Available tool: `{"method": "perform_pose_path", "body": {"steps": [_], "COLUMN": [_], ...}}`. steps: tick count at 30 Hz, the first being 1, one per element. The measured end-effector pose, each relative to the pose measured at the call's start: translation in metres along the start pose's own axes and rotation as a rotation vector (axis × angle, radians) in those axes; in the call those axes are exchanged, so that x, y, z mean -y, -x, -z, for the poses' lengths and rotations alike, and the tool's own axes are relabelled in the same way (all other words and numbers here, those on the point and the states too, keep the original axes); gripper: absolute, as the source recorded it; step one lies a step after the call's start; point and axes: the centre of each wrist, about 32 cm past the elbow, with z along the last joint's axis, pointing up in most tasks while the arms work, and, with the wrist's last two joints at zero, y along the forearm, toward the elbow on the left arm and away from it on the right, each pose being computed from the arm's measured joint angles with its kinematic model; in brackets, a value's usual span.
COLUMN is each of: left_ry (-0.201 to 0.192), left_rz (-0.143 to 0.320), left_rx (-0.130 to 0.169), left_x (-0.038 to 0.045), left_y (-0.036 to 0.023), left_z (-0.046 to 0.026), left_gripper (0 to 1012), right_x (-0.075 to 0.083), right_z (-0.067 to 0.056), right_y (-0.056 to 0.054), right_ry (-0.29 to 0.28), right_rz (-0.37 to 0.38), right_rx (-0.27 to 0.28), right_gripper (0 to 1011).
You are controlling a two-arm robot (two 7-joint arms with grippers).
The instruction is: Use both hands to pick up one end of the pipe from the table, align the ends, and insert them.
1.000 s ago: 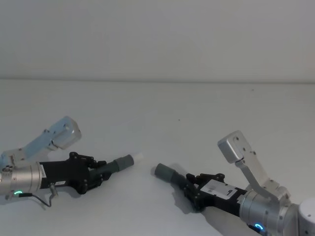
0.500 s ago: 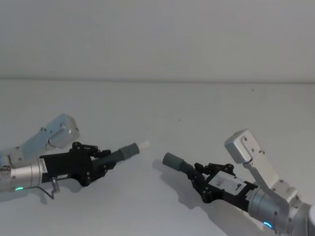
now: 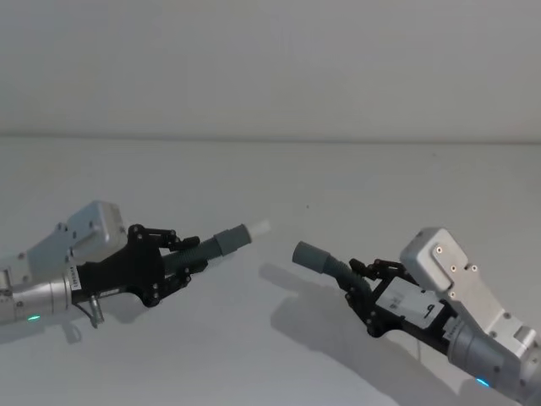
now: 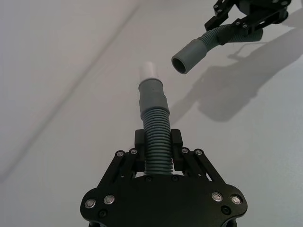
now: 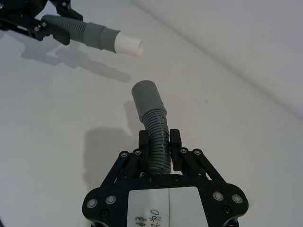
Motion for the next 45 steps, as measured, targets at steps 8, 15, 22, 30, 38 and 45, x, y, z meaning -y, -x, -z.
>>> {"method": "perform_pose_path", "body": {"steps": [8,15,22,30,38,45], "left_ry": [0.071,0.124,0.172,0.217,0.236,0.245], "left_rz": [-0.002,0.001,0.006,0.018,0.025,0.028], "left_rx": [0.120,0.230,0.327,0.423,0.463,0.483], "left_x": [-0.0020,-0.0040,-0.0055,-0.0076,-0.0085,-0.0091], "left_y": [-0.0015,-0.0034,-0.0055,-0.0083,-0.0093,-0.0098], "left_z": [0.0014,0.0037,0.0053,0.0064,0.0070,0.0073], "left_gripper": [308,308,308,308,308,308], "right_x": [0.010,0.017,0.021,0.023,0.026,0.035], "right_z": [-0.002,-0.003,-0.004,-0.005,-0.006,-0.008], "right_y": [-0.006,-0.010,-0.012,-0.013,-0.013,-0.013], "right_ry": [-0.036,-0.056,-0.067,-0.074,-0.084,-0.098], "right_rz": [0.014,0.012,0.009,0.007,0.005,0.021], "right_rx": [0.162,0.270,0.326,0.353,0.352,0.372], "right_gripper": [253,253,253,253,253,253]}}
